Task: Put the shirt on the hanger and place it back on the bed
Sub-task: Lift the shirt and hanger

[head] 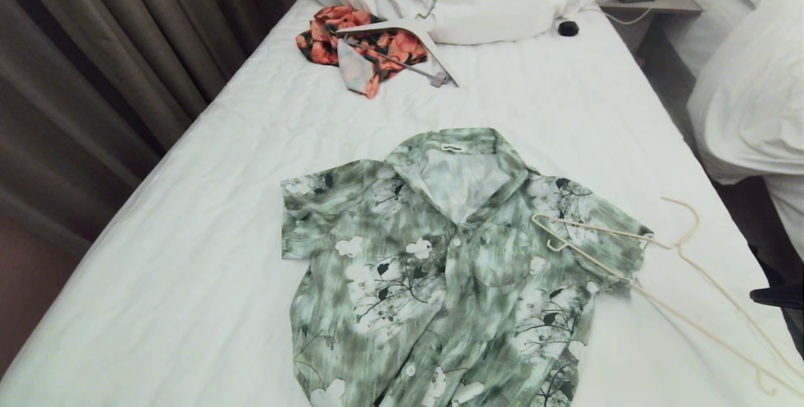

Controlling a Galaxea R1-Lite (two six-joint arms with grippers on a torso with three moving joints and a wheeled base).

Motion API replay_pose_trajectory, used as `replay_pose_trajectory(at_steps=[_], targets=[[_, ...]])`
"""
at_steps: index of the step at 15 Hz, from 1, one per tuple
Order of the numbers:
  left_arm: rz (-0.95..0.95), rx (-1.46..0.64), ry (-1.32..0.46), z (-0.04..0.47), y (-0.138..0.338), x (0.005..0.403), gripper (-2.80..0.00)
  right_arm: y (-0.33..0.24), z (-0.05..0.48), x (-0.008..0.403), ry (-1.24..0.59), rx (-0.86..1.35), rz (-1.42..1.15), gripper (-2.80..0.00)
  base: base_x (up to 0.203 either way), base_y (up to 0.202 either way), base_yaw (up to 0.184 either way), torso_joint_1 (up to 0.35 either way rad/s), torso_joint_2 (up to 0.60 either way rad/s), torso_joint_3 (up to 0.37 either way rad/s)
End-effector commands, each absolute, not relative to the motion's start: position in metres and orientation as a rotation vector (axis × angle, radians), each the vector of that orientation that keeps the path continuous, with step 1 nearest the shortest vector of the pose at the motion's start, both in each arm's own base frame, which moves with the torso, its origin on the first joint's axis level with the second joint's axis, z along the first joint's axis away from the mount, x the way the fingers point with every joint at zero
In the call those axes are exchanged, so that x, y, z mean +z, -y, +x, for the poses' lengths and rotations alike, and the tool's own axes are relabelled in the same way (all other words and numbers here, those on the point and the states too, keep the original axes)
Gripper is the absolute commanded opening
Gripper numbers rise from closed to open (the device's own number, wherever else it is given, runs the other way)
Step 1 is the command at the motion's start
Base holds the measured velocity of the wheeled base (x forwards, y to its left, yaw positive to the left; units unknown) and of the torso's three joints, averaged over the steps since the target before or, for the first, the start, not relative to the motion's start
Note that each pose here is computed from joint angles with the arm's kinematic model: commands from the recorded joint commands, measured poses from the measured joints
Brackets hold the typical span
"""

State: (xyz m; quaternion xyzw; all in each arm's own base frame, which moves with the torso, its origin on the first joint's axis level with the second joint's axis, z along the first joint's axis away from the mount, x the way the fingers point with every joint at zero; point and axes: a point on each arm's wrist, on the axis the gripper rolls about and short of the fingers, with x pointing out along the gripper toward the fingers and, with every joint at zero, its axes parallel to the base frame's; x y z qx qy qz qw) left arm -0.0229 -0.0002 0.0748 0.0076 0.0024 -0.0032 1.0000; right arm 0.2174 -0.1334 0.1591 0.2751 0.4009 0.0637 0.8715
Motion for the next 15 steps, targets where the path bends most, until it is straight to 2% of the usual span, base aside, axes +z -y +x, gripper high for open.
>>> replay_pose_trajectory(at_steps=[1, 5, 13, 14, 15], targets=[[0.015, -0.007, -0.008, -0.023, 0.000, 0.074, -2.80, 0.152, 0.224, 0.135, -0.856, 0.221, 0.663, -2.80, 0.000, 0.000, 0.000, 0.000, 0.00, 0.000], [0.015, -0.006, -0.008, -0.023, 0.000, 0.074, -2.80, 0.168, 0.231, 0.116, -0.833, 0.442, 0.756, -2.80, 0.000, 0.000, 0.000, 0.000, 0.00, 0.000], [0.015, -0.008, -0.008, -0.023, 0.000, 0.074, -2.80, 0.178, 0.255, 0.090, -0.786, 0.563, 0.758, -2.80, 0.000, 0.000, 0.000, 0.000, 0.00, 0.000], [0.015, -0.006, -0.006, -0.023, 0.000, 0.075, -2.80, 0.181, 0.258, 0.089, -0.781, 0.566, 0.758, 0.00, 0.000, 0.000, 0.000, 0.000, 0.00, 0.000], [0.015, -0.007, -0.008, -0.023, 0.000, 0.074, -2.80, 0.182, 0.261, 0.088, -0.776, 0.575, 0.763, 0.00, 0.000, 0.000, 0.000, 0.000, 0.00, 0.000]])
